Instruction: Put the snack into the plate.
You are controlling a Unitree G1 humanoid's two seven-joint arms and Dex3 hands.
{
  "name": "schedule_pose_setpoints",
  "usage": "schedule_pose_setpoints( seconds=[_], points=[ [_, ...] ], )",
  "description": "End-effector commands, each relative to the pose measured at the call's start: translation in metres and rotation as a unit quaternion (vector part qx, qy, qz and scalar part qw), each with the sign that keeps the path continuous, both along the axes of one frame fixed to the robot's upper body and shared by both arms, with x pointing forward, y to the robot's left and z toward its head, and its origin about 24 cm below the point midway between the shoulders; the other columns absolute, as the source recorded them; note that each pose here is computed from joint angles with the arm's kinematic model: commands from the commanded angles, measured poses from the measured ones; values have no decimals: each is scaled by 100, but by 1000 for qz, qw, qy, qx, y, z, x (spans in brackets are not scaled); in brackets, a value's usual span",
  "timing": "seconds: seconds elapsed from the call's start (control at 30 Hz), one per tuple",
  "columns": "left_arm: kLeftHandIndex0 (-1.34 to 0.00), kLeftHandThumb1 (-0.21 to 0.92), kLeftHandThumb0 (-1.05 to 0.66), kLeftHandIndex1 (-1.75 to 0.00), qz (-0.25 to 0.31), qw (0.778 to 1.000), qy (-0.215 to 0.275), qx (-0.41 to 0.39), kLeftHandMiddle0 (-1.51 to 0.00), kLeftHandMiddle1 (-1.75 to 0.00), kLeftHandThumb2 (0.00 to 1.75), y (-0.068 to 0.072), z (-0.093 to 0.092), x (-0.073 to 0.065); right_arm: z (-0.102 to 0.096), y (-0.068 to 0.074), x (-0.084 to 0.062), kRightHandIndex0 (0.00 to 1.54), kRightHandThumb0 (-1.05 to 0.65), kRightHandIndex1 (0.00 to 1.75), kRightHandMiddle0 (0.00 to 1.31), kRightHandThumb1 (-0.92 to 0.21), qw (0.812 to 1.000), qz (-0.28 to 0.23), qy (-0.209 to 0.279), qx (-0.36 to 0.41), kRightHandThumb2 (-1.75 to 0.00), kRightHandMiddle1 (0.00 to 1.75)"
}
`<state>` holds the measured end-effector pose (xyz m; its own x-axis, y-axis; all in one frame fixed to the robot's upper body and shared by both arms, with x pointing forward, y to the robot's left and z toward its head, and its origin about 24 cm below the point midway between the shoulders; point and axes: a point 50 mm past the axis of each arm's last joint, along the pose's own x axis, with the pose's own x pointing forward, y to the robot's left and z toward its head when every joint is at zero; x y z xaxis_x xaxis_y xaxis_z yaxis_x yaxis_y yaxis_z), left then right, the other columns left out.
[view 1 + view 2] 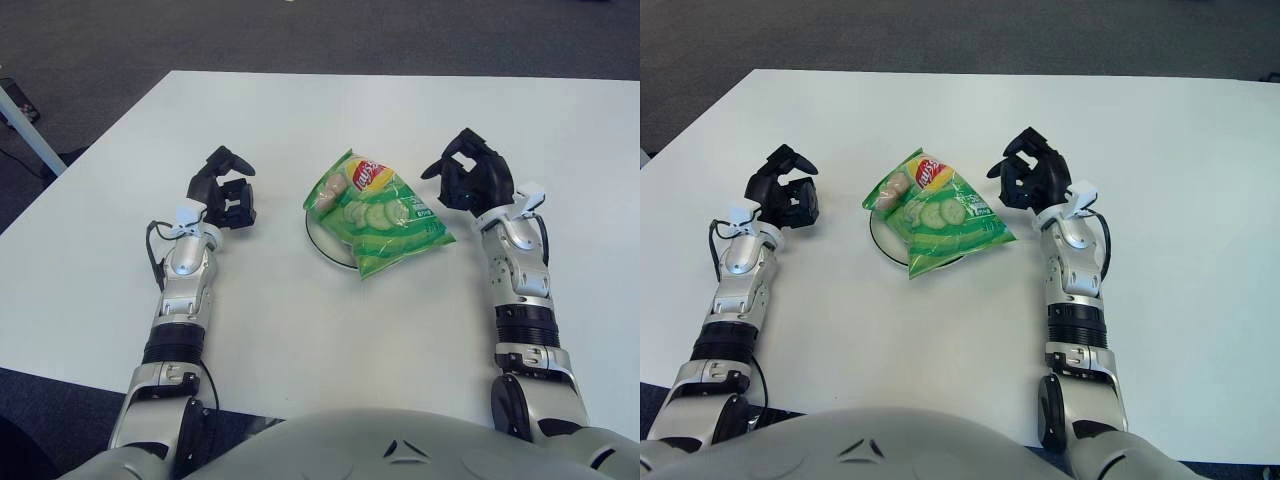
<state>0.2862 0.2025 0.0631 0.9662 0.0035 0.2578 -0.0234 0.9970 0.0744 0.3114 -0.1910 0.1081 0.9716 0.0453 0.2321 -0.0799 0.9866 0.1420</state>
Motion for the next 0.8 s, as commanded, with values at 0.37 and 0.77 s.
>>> schedule_pose_setpoints(
  seconds=[0.37, 0.77],
  points=[
    [-54, 41, -45, -175, 8, 995, 98, -26, -123, -175, 120, -4, -55, -28, -18, -4, -13, 101, 0, 151, 75, 14, 997, -70, 24, 28, -174, 175],
    [-53, 42, -45, -175, 12, 994, 102, -23, -122, -175, 119, -2, -55, -28, -27, -12, -23, 100, 0, 156, 72, 12, 993, -104, 45, 34, -175, 175]
  ],
)
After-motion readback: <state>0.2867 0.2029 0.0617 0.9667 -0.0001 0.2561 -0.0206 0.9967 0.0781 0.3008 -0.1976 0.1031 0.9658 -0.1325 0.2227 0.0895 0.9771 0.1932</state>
